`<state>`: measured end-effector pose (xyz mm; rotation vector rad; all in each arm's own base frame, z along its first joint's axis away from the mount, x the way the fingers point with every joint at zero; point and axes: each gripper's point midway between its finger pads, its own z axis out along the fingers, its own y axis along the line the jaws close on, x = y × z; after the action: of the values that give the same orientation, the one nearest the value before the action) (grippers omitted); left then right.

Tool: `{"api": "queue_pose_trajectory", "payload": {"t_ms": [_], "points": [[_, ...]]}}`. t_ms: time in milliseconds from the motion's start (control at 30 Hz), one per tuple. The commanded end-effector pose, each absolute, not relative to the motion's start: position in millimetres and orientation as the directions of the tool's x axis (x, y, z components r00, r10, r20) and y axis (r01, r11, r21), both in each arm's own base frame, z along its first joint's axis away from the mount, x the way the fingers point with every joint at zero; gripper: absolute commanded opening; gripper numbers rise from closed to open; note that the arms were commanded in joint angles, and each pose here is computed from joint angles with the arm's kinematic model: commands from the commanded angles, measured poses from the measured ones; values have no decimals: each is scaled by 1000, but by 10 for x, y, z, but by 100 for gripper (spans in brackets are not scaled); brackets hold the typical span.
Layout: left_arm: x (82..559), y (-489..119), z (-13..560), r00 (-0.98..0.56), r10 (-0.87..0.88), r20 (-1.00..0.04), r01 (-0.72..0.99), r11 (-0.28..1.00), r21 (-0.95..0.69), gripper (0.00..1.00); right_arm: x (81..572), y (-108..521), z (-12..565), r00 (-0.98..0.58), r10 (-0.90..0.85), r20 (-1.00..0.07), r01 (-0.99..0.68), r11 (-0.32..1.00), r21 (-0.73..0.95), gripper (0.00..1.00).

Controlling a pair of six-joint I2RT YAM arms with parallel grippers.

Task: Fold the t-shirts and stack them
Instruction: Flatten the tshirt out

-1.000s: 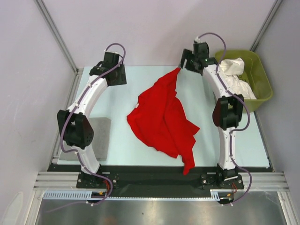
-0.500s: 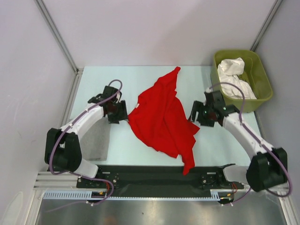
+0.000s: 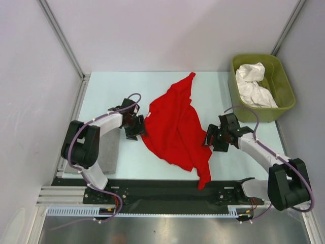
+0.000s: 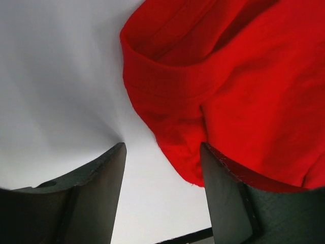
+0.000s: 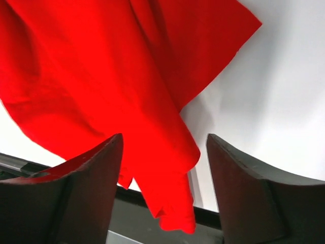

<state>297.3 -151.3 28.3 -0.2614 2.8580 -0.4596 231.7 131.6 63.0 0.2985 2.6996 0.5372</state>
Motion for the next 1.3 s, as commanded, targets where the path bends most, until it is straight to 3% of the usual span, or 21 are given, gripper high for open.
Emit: {"api": "queue_pose_trajectory", "payload": {"t_ms": [0,167,267,300,367,400,433,600,800,1000,1267], "points": [[3163,-1648,272,-948,-220,-232,-127,925,-359,66,2381,1399,550,-904,282,-322,123,892,434,70],[3240,-1649,137,-954,-205,-220,-123,934,-336,53,2357,1507,418,-922,258,-288,113,893,436,57],[3312,-1614,180,-947,-195,-256,-109,942,-317,31,2434,1470,458,-913,254,-318,110,907,407,44],[3353,-1587,207,-942,-193,-276,-105,947,-303,17,2466,1436,505,-909,255,-329,115,914,390,33],[3398,-1536,326,-933,-178,-314,-86,954,-286,3,2555,1313,611,-892,251,-375,119,932,342,15],[3449,-1484,397,-922,-177,-345,-88,961,-261,0,2512,1234,640,-897,245,-367,134,944,303,2],[3462,-1453,537,-911,-167,-377,-71,964,-255,0,2634,1161,793,-874,246,-419,140,953,268,0],[3438,-1302,1116,-850,-143,-507,-31,974,-223,0,2659,809,1269,-840,207,-501,166,978,125,0],[3203,-1117,1837,-727,-161,-667,1,972,-235,0,2715,665,1947,-743,227,-630,164,974,157,0],[2893,-1021,2432,-607,-214,-766,36,955,-295,0,2719,468,3137,-470,296,-832,140,955,261,0],[2461,-599,3193,-409,-223,-885,-1,970,-244,0,2418,217,4162,-159,322,-933,109,945,308,0]]}}
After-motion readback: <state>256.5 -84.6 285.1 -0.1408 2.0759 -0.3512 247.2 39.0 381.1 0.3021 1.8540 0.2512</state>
